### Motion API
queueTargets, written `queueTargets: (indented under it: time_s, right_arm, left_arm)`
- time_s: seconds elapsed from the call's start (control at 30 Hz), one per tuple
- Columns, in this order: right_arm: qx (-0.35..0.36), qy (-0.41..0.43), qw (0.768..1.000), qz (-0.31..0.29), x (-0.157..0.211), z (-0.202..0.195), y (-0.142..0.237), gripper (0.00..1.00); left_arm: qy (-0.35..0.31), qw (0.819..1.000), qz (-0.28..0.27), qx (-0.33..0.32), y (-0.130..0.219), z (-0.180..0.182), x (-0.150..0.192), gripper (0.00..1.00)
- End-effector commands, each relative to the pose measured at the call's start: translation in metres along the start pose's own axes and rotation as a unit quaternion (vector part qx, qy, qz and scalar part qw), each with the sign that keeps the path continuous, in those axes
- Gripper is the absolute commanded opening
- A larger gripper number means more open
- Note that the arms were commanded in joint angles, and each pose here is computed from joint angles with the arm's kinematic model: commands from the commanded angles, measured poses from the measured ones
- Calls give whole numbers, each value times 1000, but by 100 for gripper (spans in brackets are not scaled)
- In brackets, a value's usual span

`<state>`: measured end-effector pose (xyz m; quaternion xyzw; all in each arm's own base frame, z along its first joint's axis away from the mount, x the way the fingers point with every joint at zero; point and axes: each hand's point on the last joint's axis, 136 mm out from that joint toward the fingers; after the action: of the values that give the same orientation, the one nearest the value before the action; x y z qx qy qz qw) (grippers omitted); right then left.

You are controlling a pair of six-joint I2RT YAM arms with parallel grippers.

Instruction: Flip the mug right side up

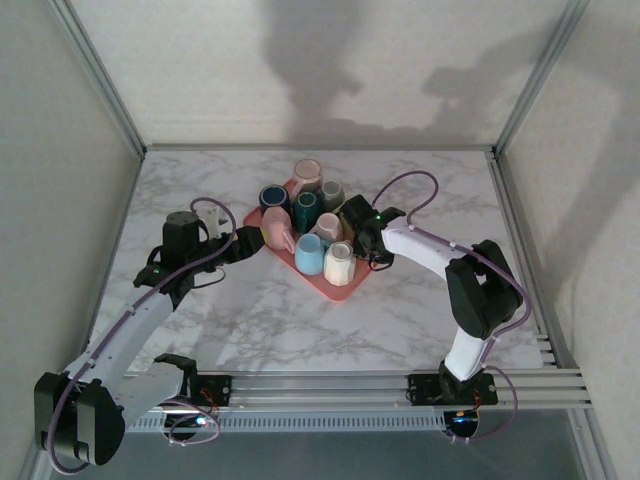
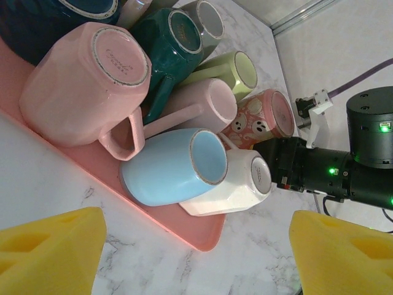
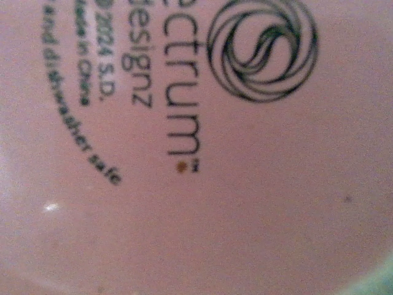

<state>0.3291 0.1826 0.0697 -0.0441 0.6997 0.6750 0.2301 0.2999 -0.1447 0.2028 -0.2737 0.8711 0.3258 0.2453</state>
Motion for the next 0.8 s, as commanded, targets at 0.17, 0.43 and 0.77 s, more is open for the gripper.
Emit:
queueTargets:
  time_s: [0.17,0.43,0.77]
  right_arm:
    - [14,14,1000,-20,-8,1,-3,17]
    - [-3,6,1000,-24,-12,0,17,0]
    - [-49,-7,997,-59,-34,-11,79,0]
  left_arm:
    - [-16,1000,-3,2,4,-8,-6,77]
    - [-10,1000,-5,0,3,-9,-10,74]
    - [21,998,-24,45,8,-32,-25,73]
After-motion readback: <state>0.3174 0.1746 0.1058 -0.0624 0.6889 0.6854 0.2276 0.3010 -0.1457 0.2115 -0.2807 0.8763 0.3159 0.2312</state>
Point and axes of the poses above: each hand's point on the last joint's axis, 136 mm out from that joint toward the fingers, its own y axis back along the fingers, its own z axis along the line the jaws close on, x = y × z, and after that the axes turned 5 degrees about -y, right-handed
